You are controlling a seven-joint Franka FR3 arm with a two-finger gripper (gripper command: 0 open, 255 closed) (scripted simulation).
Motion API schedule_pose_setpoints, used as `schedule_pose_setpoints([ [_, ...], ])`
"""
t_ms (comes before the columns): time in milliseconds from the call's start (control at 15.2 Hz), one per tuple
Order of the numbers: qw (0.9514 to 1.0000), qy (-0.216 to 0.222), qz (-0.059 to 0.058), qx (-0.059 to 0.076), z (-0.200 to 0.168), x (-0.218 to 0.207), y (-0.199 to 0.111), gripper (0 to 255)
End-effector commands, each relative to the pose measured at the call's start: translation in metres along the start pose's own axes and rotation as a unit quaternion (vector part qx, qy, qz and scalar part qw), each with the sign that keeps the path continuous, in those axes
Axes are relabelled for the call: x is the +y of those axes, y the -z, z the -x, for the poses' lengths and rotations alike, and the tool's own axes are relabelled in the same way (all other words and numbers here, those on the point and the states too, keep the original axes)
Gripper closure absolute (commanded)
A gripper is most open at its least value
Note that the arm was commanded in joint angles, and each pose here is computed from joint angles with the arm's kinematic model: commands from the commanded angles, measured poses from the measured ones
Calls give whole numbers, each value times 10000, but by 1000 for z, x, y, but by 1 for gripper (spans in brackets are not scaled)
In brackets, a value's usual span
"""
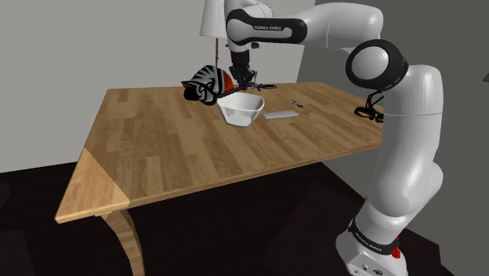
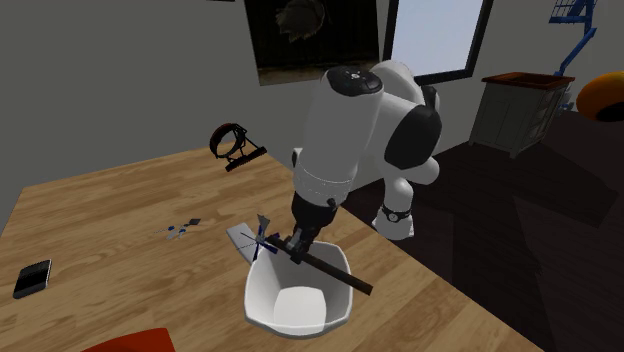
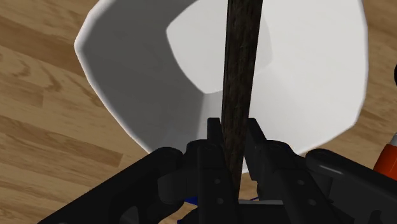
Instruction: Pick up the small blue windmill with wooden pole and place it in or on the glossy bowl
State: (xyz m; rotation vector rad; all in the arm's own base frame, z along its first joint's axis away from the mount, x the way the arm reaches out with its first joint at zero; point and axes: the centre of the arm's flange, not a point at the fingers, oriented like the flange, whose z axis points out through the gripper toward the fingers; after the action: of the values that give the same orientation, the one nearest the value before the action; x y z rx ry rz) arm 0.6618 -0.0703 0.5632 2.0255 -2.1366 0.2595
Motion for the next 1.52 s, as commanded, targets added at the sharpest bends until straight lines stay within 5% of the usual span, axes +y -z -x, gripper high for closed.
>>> schedule_pose_setpoints([
  [0, 10000, -1, -3, 0, 2, -1, -12, 255],
  [792, 10000, -1, -3, 0, 7, -1, -31, 255],
  [858, 10000, -1, -3, 0, 7, -1, -31, 0],
  [1188, 10000, -1, -3, 0, 7, -1, -31, 0],
  [1452, 10000, -1, -3, 0, 7, -1, 19, 0],
])
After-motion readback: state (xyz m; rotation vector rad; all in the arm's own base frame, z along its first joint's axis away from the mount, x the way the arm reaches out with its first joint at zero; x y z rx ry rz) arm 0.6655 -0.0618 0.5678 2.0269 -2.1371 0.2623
